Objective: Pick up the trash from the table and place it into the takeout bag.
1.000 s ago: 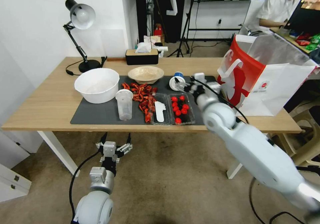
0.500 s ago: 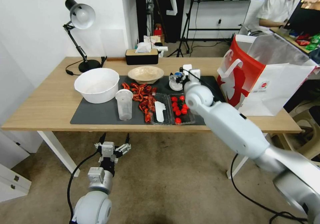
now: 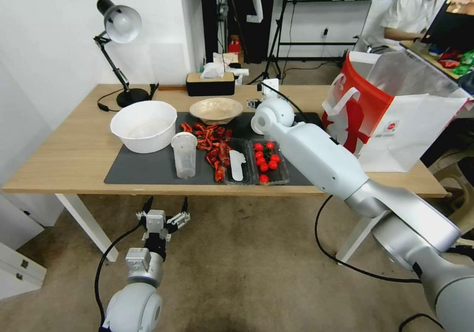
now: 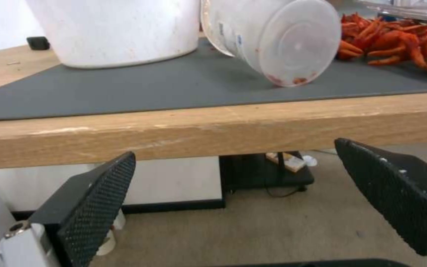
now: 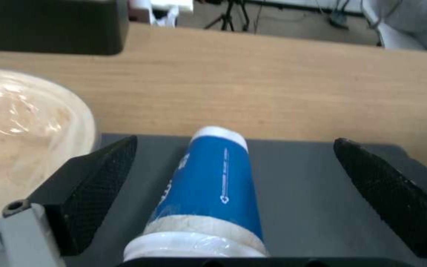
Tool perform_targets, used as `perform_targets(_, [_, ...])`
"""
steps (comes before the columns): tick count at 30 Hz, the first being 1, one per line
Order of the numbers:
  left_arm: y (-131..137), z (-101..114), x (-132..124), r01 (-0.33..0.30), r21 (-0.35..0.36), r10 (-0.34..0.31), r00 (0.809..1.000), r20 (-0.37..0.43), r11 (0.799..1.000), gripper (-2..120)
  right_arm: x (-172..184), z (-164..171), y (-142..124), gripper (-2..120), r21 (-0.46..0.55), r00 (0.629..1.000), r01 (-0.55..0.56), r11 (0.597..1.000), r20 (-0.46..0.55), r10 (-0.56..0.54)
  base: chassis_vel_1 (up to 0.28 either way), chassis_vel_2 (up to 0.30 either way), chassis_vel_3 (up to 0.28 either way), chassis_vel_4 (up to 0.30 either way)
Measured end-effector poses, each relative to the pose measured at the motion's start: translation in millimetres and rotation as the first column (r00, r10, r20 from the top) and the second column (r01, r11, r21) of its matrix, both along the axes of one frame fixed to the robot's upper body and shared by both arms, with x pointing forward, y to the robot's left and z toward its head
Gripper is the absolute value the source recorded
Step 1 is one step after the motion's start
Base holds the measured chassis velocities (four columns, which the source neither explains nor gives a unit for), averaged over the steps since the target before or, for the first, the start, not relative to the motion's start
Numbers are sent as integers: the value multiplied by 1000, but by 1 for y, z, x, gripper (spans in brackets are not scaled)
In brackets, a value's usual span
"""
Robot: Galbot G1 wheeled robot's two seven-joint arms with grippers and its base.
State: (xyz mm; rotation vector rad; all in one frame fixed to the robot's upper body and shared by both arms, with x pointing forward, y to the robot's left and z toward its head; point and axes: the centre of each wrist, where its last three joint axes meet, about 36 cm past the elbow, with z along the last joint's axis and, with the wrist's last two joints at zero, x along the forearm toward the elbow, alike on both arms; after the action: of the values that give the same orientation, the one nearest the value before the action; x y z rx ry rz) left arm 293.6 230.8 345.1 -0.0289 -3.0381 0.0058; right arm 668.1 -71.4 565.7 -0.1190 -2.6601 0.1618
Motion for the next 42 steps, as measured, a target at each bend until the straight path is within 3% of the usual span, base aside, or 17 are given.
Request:
perform_targets(10, [1, -1, 1, 4, -2, -4, 1000, 4, 1000, 100, 18, -6, 17, 100, 29, 990, 51, 998, -133, -47, 0, 0, 0, 0])
perform_targets(37, [5, -2, 1, 4, 3, -4, 1000, 10, 1000, 100, 16, -26, 18, 100, 25, 976, 103, 994, -194, -96, 0, 0, 0, 0])
perform_targets(42, [6, -2, 0, 2, 4, -2, 1000, 11, 1000, 100, 16, -27, 18, 92, 32, 974, 107, 994, -202, -98, 0, 0, 0, 0])
